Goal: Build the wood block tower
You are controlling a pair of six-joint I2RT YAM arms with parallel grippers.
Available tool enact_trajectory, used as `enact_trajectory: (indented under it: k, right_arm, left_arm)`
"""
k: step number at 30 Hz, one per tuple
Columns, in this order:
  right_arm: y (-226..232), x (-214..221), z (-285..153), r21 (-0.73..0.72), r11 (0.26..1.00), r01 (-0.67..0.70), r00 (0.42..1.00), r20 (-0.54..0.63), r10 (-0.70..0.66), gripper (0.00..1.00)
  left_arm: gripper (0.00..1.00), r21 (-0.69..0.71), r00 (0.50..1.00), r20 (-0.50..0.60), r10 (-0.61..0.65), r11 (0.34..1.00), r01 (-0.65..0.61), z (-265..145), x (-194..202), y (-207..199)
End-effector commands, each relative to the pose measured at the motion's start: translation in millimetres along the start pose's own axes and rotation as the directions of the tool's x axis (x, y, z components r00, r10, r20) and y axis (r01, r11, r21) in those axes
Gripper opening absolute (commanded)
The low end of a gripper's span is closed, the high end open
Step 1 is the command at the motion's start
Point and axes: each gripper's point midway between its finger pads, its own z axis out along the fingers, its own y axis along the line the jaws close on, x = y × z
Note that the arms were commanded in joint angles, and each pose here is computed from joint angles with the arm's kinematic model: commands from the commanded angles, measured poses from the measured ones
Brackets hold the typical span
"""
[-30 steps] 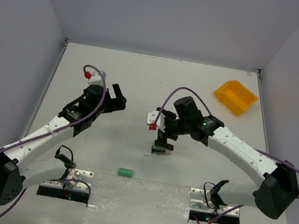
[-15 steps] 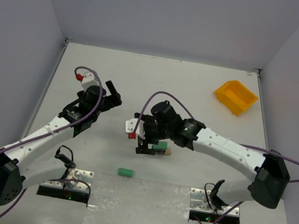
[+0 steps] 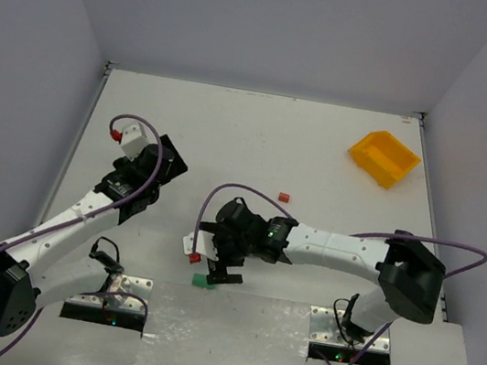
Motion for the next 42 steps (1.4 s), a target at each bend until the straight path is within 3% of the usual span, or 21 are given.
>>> enact_trajectory:
  k: [1,11,17,23,25,35,39,42]
  right_arm:
    - [0,-9,18,0.038,0.999,-0.021,1.0,0.022,0.02,0.99]
    - [10,-1,43,0.02,0.995,-0.101,0.995,-0.012,0.101,0.98]
    - [1,9,50,0.075,0.991,-0.107,0.993,-0.039,0.11,0.84]
    - [2,13,56,0.073,0.99,-0.124,0.991,-0.038,0.127,0.78]
    - [1,15,58,0.08,0.989,-0.128,0.99,-0.044,0.132,0.72]
    - [1,21,59,0.09,0.99,-0.112,0.992,-0.054,0.117,0.17]
    - [-17,10,47,0.169,0.981,-0.1,0.995,-0.013,0.104,0.07]
    - [-35,-5,27,0.226,0.967,-0.121,0.992,0.069,0.108,0.04]
  left_arm:
    - [1.0,0.025,0.999,0.035,-0.038,0.999,0.038,-4,-9,-3]
    - [1.0,0.015,0.999,0.013,-0.029,0.999,0.029,-2,-1,1]
    - [1.0,0.018,1.0,-0.002,-0.023,1.0,0.023,-2,2,0]
    - [1.0,0.029,1.0,-0.007,-0.026,0.999,0.026,-4,3,0]
    - [1.0,0.032,1.0,-0.012,-0.022,0.999,0.022,-4,4,1]
    - [1.0,0.119,0.998,-0.062,0.013,0.993,-0.006,-15,11,-8]
    - [1.0,0.257,0.993,-0.107,0.056,0.966,-0.027,-25,20,-27]
    - [1.0,0.42,0.987,-0.12,0.106,0.906,-0.046,-37,27,-51]
